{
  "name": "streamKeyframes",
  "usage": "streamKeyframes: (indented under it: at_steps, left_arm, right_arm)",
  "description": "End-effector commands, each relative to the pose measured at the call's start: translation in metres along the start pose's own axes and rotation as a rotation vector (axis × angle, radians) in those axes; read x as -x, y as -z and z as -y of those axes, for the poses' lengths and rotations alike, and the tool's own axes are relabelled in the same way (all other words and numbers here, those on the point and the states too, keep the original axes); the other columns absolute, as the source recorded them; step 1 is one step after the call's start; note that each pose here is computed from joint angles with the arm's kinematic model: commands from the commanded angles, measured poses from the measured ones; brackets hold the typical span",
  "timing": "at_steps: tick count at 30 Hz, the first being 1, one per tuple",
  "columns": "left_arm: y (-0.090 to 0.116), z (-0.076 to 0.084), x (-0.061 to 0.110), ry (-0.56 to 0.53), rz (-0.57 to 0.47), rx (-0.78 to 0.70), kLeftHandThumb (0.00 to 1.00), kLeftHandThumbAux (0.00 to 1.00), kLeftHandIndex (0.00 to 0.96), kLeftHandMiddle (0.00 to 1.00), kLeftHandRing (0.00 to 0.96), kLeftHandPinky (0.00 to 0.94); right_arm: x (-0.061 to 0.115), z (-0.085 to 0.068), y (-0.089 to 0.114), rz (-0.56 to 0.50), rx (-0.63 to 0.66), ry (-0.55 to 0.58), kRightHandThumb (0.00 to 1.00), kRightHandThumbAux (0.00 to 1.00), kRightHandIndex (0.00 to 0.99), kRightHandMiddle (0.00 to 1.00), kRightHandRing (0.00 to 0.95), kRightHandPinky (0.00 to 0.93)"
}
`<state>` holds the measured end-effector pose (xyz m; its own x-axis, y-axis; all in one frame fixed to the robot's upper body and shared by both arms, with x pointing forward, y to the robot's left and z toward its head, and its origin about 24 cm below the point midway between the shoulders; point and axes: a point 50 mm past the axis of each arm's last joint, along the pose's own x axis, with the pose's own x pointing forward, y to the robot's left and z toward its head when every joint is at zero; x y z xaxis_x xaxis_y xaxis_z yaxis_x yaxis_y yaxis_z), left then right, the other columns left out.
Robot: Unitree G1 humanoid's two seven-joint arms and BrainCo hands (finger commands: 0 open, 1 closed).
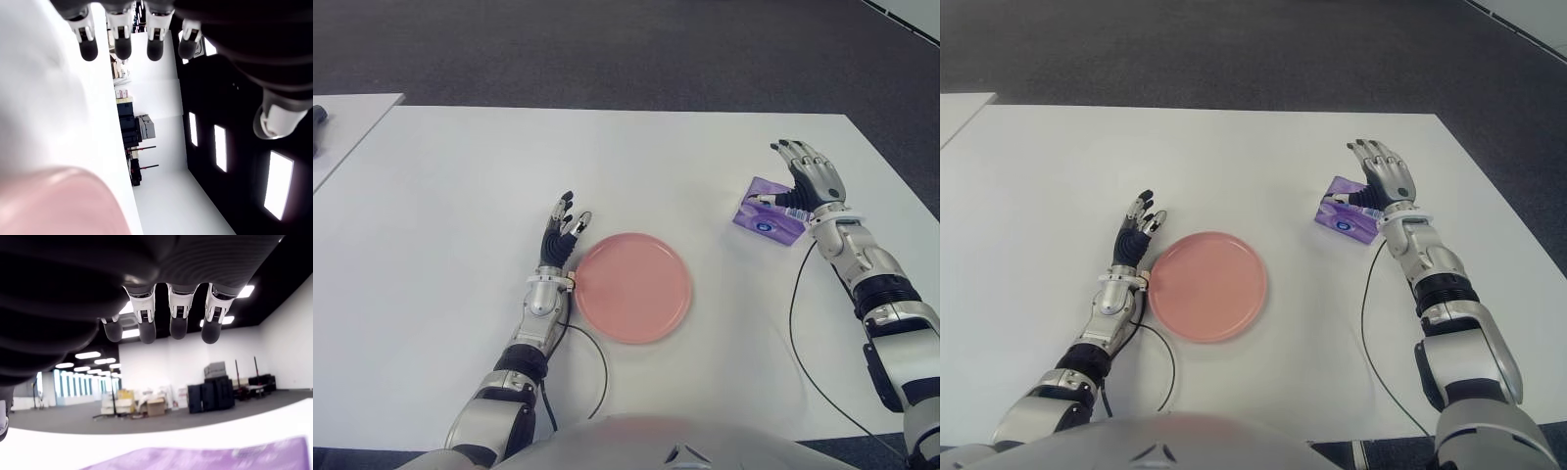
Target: Put the tissue paper into the plate.
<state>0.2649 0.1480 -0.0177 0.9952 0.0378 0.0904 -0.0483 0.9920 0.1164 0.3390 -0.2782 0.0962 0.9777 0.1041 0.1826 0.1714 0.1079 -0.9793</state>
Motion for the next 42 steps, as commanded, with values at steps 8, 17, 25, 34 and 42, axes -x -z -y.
streamKeyframes:
  at_steps: [8, 17, 25, 34, 42]
  left_arm:
    - [0.014, 0.000, 0.016, -0.002, -0.055, -0.026, 0.000, 0.429, 0.000, 0.000, 0.000, 0.000]
    - [0.013, -0.001, 0.016, -0.007, -0.057, -0.029, 0.000, 0.446, 0.000, 0.000, 0.000, 0.000]
    - [0.013, -0.001, 0.018, -0.009, -0.063, -0.025, 0.000, 0.446, 0.000, 0.000, 0.000, 0.000]
    - [0.013, -0.001, 0.018, -0.002, -0.059, -0.021, 0.000, 0.443, 0.000, 0.000, 0.000, 0.000]
    - [0.012, 0.000, 0.018, 0.006, -0.059, -0.004, 0.000, 0.457, 0.000, 0.000, 0.000, 0.000]
  right_arm:
    - [-0.003, -0.019, -0.010, 0.014, -0.017, -0.103, 0.165, 0.444, 0.000, 0.000, 0.000, 0.000]
    - [-0.001, -0.031, -0.013, 0.016, 0.001, -0.152, 0.163, 0.422, 0.000, 0.000, 0.000, 0.000]
    - [0.003, -0.040, -0.011, 0.003, 0.006, -0.183, 0.156, 0.394, 0.000, 0.000, 0.000, 0.000]
    - [0.011, -0.050, -0.007, -0.036, -0.014, -0.243, 0.157, 0.386, 0.000, 0.000, 0.000, 0.000]
    - [0.017, -0.058, -0.003, -0.063, 0.006, -0.300, 0.139, 0.390, 0.000, 0.000, 0.000, 0.000]
